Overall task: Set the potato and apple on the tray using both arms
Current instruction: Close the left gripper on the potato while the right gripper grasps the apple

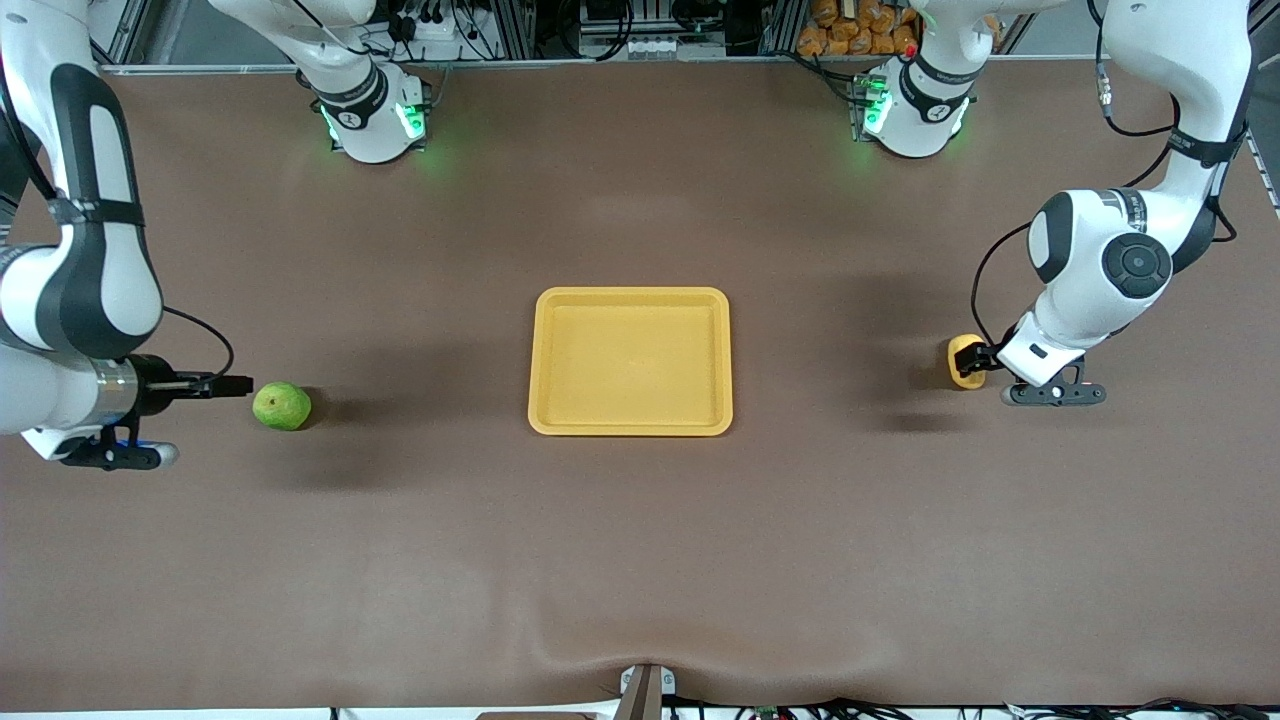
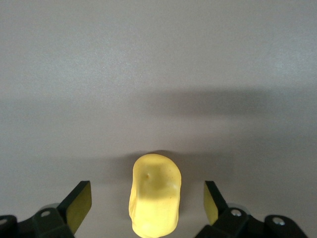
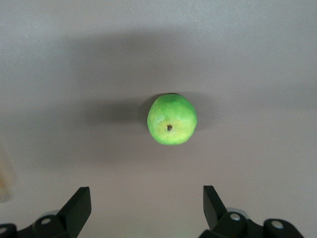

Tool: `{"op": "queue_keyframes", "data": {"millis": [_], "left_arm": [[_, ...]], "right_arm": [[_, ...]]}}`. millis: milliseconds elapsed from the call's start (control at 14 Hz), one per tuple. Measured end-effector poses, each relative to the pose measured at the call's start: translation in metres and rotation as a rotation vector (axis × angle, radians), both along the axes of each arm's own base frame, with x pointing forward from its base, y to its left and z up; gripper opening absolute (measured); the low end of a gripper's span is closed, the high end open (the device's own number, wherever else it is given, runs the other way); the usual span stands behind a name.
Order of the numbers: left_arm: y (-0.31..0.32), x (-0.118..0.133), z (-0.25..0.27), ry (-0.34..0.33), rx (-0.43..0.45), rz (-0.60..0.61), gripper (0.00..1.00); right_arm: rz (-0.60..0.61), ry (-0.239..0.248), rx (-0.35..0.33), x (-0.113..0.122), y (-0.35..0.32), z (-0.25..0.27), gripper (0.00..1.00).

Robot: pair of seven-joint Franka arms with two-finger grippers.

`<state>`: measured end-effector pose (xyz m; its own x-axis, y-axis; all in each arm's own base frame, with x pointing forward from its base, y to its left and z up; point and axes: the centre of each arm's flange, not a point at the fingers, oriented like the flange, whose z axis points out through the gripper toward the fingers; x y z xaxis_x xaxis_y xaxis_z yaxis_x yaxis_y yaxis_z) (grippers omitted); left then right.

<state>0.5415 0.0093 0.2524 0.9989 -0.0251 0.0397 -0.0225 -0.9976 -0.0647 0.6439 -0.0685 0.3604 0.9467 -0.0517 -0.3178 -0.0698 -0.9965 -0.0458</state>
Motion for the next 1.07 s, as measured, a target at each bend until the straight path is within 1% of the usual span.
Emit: {"op": "queue_keyframes", "data": {"millis": [214, 500, 571, 786, 857, 929, 1000, 1071], "left_arm": [[0.0, -0.002, -0.007, 0.014, 0.0, 0.0, 1.0], [0.0, -0.009, -0.022, 0.044, -0.002, -0.001, 0.96], [-0.001, -0.01, -0.025, 0.046, -0.002, -0.001, 0.96], [-0.001, -0.013, -0.037, 0.052, -0.005, -0.003, 0.89], [-0.001, -0.014, -0.04, 0.057, -0.005, -0.003, 0.89], [-0.001, -0.016, -0.043, 0.062, -0.006, -0.003, 0.86], [-0.001, -0.018, -0.045, 0.067, -0.006, -0.003, 0.86], [-0.001, -0.019, -0.047, 0.071, -0.006, -0.003, 0.84]], "right_arm": [[-0.004, 0.007, 0.0, -0.001, -0.002, -0.02, 1.0], [-0.018, 0.039, 0.002, -0.005, -0.01, -0.045, 1.0], [-0.021, 0.04, 0.002, -0.006, -0.012, -0.051, 1.0], [-0.021, 0.026, 0.001, -0.009, -0.011, -0.071, 1.0], [-0.021, 0.024, 0.001, -0.011, -0.01, -0.078, 1.0], [-0.021, 0.025, 0.001, -0.013, -0.01, -0.083, 1.0], [-0.021, 0.027, 0.001, -0.014, -0.01, -0.086, 1.0], [-0.021, 0.023, 0.0, -0.015, -0.01, -0.088, 1.0]]}}
